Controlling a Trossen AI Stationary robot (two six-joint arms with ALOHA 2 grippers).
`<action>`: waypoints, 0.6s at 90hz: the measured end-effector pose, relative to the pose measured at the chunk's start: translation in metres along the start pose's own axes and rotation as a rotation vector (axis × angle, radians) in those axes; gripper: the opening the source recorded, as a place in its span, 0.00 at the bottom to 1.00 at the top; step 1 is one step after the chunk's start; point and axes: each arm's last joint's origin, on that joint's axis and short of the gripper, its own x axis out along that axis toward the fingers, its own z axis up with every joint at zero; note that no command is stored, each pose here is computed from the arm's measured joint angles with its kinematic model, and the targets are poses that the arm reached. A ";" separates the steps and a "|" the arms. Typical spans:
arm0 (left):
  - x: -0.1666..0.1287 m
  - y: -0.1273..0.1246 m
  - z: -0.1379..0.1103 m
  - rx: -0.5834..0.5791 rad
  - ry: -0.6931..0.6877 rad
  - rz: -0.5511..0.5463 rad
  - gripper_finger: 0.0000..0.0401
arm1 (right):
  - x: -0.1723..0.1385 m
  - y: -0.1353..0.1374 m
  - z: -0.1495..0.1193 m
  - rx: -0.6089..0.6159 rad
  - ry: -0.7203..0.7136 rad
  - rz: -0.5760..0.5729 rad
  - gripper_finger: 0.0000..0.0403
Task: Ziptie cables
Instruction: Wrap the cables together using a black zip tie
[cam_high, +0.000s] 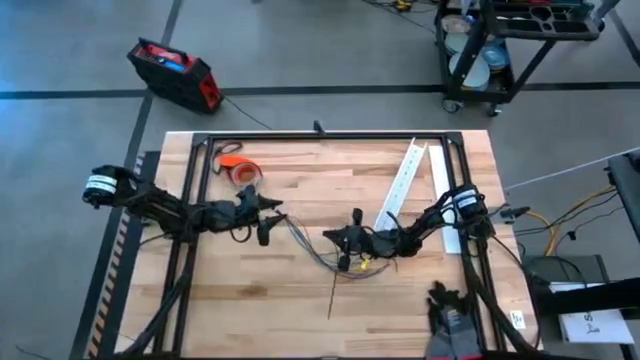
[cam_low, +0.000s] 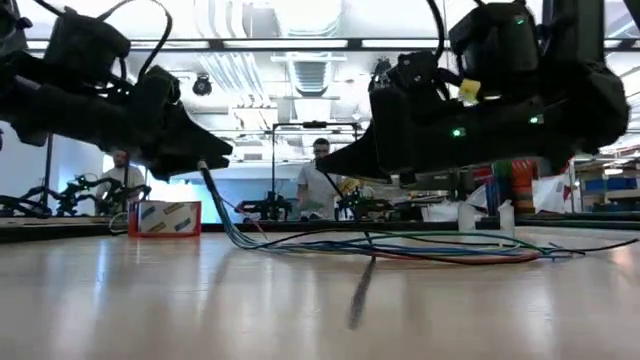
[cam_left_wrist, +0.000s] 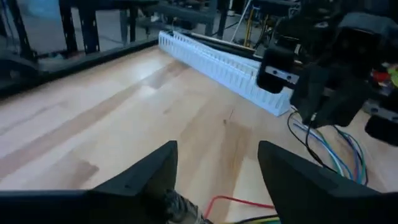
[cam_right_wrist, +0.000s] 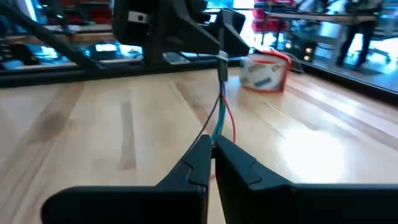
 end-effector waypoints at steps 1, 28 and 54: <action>0.000 0.000 0.000 0.000 0.003 0.001 0.54 | -0.001 0.001 0.000 0.003 -0.001 -0.003 0.00; 0.000 0.005 0.008 0.061 -0.015 0.031 0.77 | -0.007 0.008 -0.004 0.063 0.020 -0.031 0.00; -0.017 0.007 0.038 0.122 -0.168 0.073 0.89 | -0.007 0.005 -0.002 0.122 -0.005 -0.105 0.00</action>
